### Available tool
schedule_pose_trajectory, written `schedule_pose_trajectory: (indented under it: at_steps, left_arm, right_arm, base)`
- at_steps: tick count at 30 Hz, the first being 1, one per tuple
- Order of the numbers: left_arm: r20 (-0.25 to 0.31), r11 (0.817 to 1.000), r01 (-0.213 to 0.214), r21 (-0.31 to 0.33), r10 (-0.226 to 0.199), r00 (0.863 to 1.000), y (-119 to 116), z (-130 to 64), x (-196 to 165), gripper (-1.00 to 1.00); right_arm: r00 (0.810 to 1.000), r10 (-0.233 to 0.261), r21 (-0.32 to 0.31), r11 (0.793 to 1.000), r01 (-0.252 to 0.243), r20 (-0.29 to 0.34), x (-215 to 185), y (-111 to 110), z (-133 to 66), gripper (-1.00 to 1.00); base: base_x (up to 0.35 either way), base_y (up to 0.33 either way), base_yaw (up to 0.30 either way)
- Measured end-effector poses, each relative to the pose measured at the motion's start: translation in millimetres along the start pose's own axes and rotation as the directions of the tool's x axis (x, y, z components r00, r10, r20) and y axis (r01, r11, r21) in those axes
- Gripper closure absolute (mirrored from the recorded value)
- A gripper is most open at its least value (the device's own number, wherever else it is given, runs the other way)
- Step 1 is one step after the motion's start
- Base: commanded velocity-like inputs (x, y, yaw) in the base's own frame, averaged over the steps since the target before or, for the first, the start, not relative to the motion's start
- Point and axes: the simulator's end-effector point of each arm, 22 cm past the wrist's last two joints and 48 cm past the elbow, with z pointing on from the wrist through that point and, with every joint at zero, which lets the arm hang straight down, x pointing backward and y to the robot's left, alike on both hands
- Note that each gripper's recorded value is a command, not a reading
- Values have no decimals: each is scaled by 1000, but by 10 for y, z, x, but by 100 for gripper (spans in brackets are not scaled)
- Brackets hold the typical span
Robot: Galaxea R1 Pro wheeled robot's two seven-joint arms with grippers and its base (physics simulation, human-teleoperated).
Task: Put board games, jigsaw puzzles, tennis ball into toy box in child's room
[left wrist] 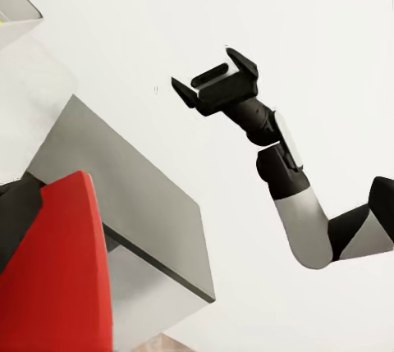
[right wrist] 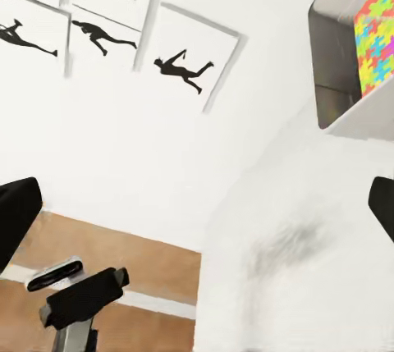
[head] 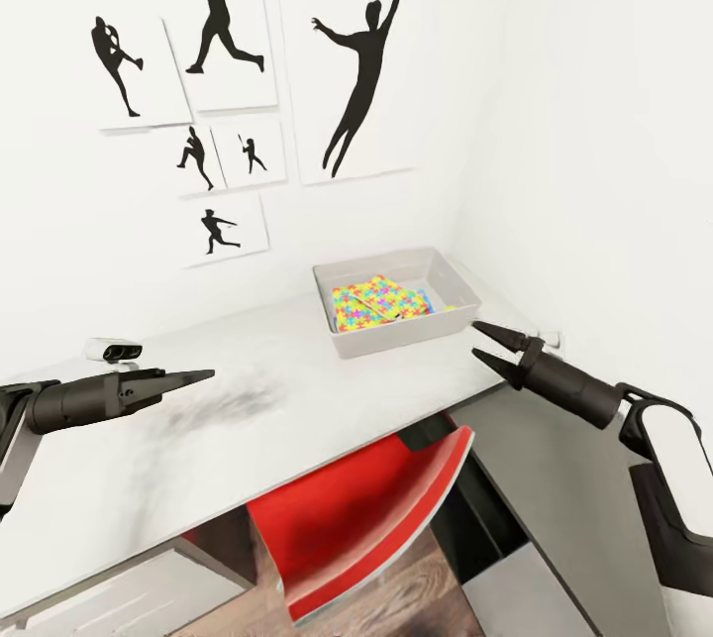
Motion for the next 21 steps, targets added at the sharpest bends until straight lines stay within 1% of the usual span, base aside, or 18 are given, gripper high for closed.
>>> schedule_pose_trajectory:
  at_steps: [1,2,3,4,5,7,8,10,12,16,21]
  left_arm:
    - [0,1000,-1,1,1,1000,-8,0,-4,-100]
    - [1,1000,-3,1,3,1000,-17,-1,-7,-100]
    - [1,1000,-5,2,5,1000,-26,-2,-10,-100]
    - [1,1000,-6,2,6,1000,-33,-2,-14,-100]
    - [1,1000,-8,2,8,1000,-42,-3,-17,-100]
    - [2,1000,-11,3,11,1000,-57,-4,-23,-100]
    - [2,1000,-12,4,12,1000,-66,-3,-25,-100]
    - [2,1000,-15,5,15,1000,-81,1,-29,-100]
    - [2,1000,-18,6,18,1000,-96,4,-32,-100]
    - [2,1000,-23,5,23,1000,-120,-3,-42,-100]
    - [2,1000,-26,4,26,1000,-155,-17,-30,-100]
  right_arm:
    - [1000,20,-52,998,-21,-6,93,61,-47,-100]
    - [999,32,-76,997,-33,-9,144,88,-78,-100]
    - [998,55,-114,992,-57,-16,245,115,-141,-100]
    - [997,68,-132,989,-70,-20,298,125,-177,-100]
    - [996,91,-159,983,-94,-26,394,133,-246,-100]
    - [993,113,-182,976,-117,-31,487,138,-319,-100]
    - [991,133,-194,971,-136,-32,563,121,-385,-100]
    - [988,155,-206,966,-156,-23,631,97,-475,-100]
    - [987,161,-212,964,-159,-5,641,85,-527,-100]
    - [988,154,-216,965,-145,26,615,83,-573,-100]
    - [989,147,-233,963,-135,36,598,137,-602,-100]
  base:
    - [-164,13,0]
    - [-109,9,0]
    - [-87,7,0]
    - [-56,4,0]
    - [-45,4,0]
    - [-29,2,0]
    - [-18,1,0]
    - [-10,1,0]
    - [-5,0,0]
    - [-26,0,0]
    - [-75,0,0]
